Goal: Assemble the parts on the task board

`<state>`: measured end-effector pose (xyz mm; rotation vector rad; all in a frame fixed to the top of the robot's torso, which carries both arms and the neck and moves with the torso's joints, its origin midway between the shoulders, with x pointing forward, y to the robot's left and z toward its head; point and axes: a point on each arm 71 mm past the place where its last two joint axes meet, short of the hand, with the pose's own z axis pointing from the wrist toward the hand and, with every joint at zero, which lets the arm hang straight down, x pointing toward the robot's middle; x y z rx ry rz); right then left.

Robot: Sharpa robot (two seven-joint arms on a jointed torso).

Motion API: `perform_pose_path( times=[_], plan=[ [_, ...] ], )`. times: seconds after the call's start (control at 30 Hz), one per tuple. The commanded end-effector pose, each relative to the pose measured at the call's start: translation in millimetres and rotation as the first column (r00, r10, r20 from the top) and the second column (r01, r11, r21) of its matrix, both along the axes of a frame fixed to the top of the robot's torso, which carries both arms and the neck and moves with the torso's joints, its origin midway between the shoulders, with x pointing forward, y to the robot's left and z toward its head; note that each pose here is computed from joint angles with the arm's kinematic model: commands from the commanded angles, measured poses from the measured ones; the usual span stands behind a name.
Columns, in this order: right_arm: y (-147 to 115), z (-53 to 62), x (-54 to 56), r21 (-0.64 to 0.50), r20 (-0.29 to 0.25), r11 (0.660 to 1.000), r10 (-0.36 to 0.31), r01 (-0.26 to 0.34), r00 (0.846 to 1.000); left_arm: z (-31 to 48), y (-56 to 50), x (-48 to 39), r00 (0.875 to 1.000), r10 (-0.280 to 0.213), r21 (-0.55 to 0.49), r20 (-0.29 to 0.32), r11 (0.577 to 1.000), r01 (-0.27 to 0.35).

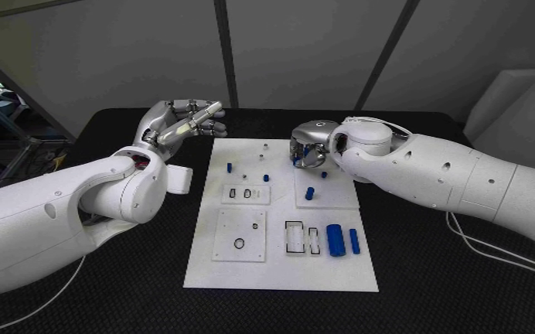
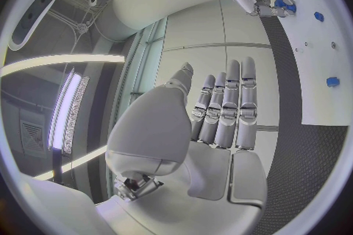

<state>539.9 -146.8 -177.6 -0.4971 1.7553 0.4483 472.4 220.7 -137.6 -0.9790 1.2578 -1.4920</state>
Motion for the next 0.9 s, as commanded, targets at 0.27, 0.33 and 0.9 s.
perform_pose_path(
  times=[0.27,0.33,0.9],
  plan=[
    [0,5.0,-2.0,0.055,0.077,0.998,-0.014,0.010,0.997,1.3,1.7,0.9,1.000,-0.002,0.004,0.015,1.000,0.002],
    [-1,7.5,-3.2,0.075,0.098,0.997,-0.017,0.009,0.995,1.3,1.9,1.0,1.000,-0.001,0.005,0.015,1.000,0.001],
    [15,18.6,-2.9,0.181,0.205,0.983,-0.025,-0.013,0.979,0.9,-1.6,2.0,1.000,-0.008,0.002,0.016,1.000,0.008]
  ],
)
